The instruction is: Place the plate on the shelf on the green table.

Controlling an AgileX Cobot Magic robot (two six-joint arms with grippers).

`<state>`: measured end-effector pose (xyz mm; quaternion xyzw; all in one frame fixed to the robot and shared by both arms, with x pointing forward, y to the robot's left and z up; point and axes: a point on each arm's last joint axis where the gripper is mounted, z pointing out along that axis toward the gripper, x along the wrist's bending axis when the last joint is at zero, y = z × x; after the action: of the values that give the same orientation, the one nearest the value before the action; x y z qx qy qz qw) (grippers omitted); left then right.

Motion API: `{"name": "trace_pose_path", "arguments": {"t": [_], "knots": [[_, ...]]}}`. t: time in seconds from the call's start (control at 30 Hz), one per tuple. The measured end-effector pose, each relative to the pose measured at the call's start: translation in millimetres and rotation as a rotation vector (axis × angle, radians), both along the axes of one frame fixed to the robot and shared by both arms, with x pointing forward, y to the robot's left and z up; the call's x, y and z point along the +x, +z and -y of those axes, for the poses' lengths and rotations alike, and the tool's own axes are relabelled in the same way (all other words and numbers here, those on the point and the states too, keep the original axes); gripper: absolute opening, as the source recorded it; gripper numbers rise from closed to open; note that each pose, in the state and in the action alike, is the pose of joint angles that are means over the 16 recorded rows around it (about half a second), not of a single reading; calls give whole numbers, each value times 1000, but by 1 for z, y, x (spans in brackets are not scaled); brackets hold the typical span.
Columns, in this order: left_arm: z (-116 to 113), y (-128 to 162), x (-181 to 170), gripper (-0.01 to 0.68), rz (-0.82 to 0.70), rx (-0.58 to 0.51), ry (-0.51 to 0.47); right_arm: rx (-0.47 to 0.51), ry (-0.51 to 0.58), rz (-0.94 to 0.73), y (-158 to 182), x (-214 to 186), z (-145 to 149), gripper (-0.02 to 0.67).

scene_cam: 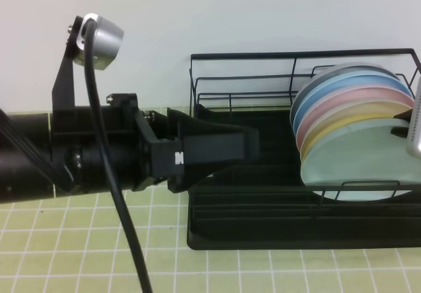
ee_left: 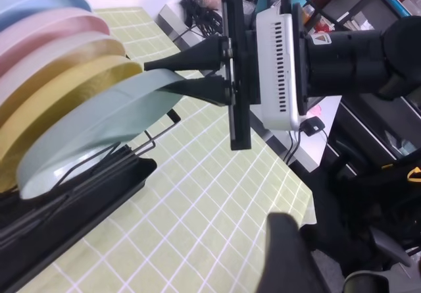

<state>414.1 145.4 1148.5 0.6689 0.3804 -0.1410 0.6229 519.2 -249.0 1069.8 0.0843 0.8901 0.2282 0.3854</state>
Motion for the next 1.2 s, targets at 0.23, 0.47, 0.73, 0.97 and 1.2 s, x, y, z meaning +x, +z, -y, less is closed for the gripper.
{"name": "trace_pose_path", "arguments": {"t": [0.23, 0.47, 0.73, 0.97, 1.2], "knots": [[0, 0, -1, 390, 0, 4, -6, 27, -24, 21, 6, -2, 0, 319], [-1, -4, 1, 289, 28, 55, 8, 145, -88, 86, 30, -16, 1, 348], [-8, -13, 12, 94, 132, 210, 102, 457, -223, 151, 76, -56, 4, 149], [-20, -22, 21, 1, 240, 339, 229, 751, -344, 187, 89, -106, 11, 9], [-35, -41, 18, 0, 288, 393, 375, 919, -421, 228, 59, -158, 21, -3]]}}
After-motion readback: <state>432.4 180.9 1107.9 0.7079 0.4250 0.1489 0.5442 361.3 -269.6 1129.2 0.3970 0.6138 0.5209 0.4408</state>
